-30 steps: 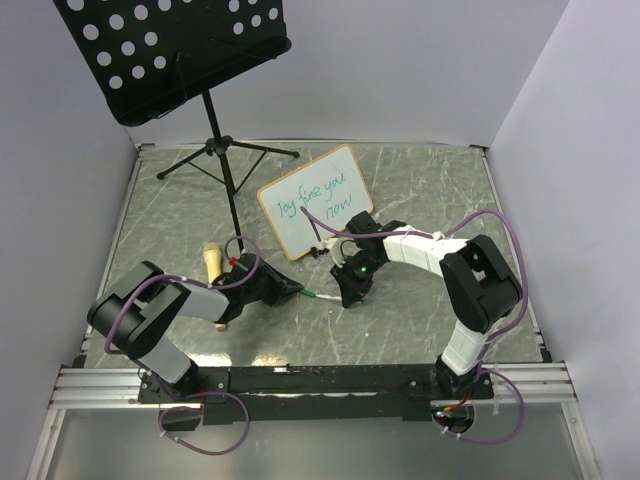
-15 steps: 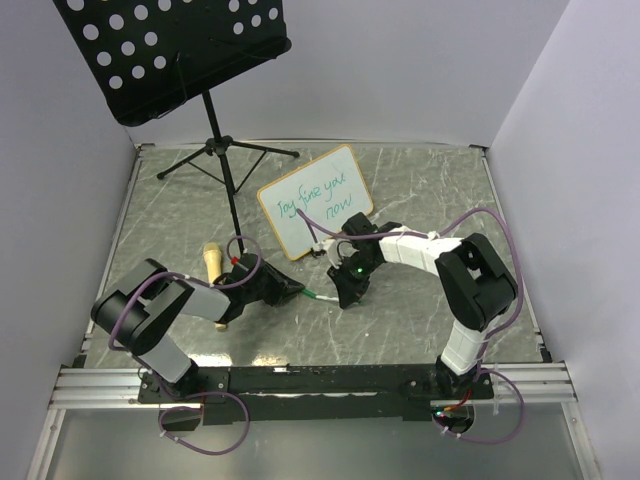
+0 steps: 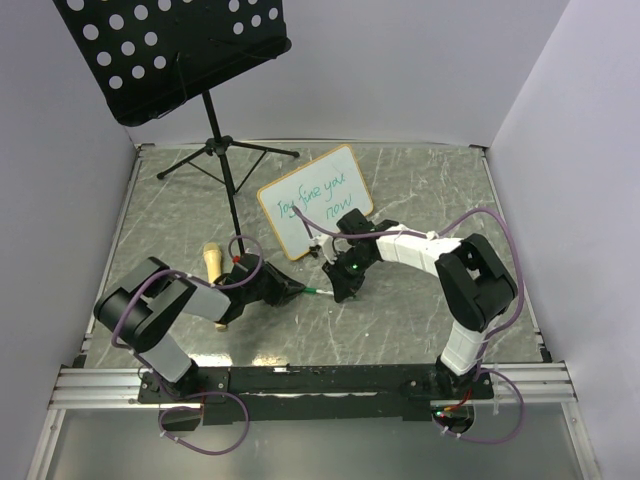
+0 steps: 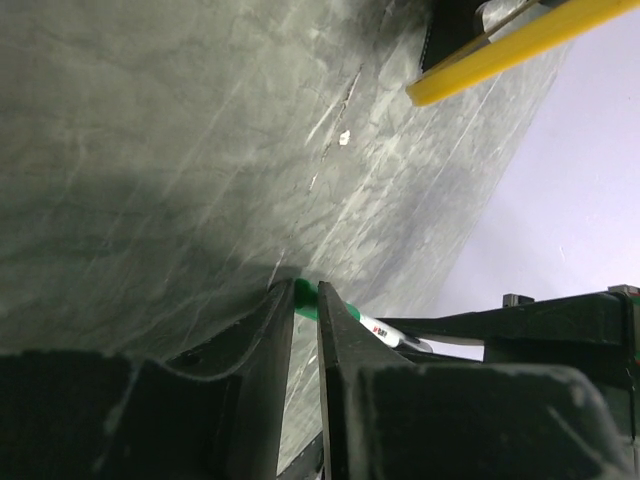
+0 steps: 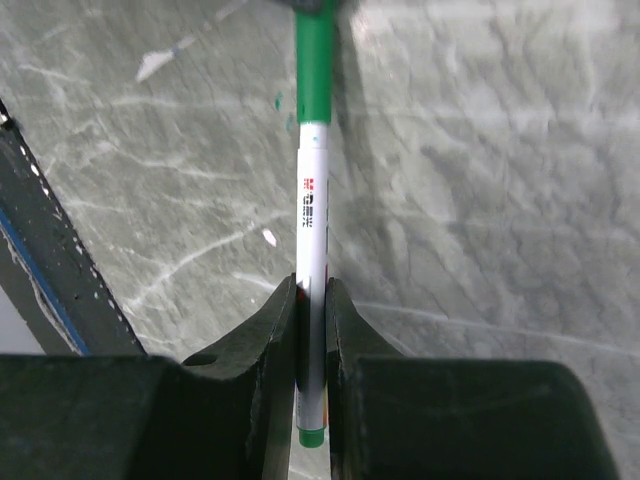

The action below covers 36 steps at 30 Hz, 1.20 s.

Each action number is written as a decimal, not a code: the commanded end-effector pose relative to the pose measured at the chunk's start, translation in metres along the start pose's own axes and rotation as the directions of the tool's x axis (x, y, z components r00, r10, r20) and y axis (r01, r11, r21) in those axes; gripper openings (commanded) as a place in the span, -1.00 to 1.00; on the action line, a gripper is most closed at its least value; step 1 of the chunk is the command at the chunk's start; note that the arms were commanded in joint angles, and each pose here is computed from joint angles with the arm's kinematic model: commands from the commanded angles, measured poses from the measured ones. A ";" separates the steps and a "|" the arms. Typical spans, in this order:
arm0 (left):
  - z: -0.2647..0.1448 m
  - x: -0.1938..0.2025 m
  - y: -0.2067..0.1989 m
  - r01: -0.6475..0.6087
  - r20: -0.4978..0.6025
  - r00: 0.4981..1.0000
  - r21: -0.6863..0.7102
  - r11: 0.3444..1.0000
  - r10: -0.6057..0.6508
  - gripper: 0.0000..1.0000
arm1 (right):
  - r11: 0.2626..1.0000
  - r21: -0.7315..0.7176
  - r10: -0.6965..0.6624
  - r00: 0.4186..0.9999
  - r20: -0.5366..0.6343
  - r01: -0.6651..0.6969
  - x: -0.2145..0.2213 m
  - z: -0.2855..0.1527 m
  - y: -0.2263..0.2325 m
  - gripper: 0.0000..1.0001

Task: Write a sentence on the whiteboard
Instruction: Insert the whiteboard marker without the cap into the pen cap.

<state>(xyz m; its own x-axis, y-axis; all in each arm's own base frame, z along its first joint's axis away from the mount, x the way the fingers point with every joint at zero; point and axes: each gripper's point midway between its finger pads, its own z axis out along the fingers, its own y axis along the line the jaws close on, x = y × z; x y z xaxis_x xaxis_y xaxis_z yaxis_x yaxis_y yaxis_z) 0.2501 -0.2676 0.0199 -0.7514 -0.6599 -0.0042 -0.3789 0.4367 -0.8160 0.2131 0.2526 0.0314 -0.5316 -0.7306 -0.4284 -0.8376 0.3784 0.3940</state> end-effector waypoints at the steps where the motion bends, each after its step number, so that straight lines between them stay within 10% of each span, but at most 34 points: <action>1: -0.001 0.012 0.040 -0.044 -0.058 0.998 -0.124 0.991 0.038 -0.55 | 0.998 0.023 -0.060 0.997 0.049 0.059 -0.029 0.001 0.000 -1.00; 36: 0.016 0.045 0.036 -0.100 -0.203 0.975 -0.057 0.993 0.086 -0.90 | 0.994 0.035 -0.100 0.995 0.017 0.100 -0.045 0.017 0.007 -1.00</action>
<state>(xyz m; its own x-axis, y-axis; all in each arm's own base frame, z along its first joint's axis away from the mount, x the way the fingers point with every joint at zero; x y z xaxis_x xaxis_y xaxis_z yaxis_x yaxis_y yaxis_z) 0.2591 -0.2837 0.0193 -0.8016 -0.5973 -0.0266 -0.2854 0.4214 -0.8608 0.2087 0.2491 0.0249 -0.5242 -0.7923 -0.3123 -0.8408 0.4233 0.3374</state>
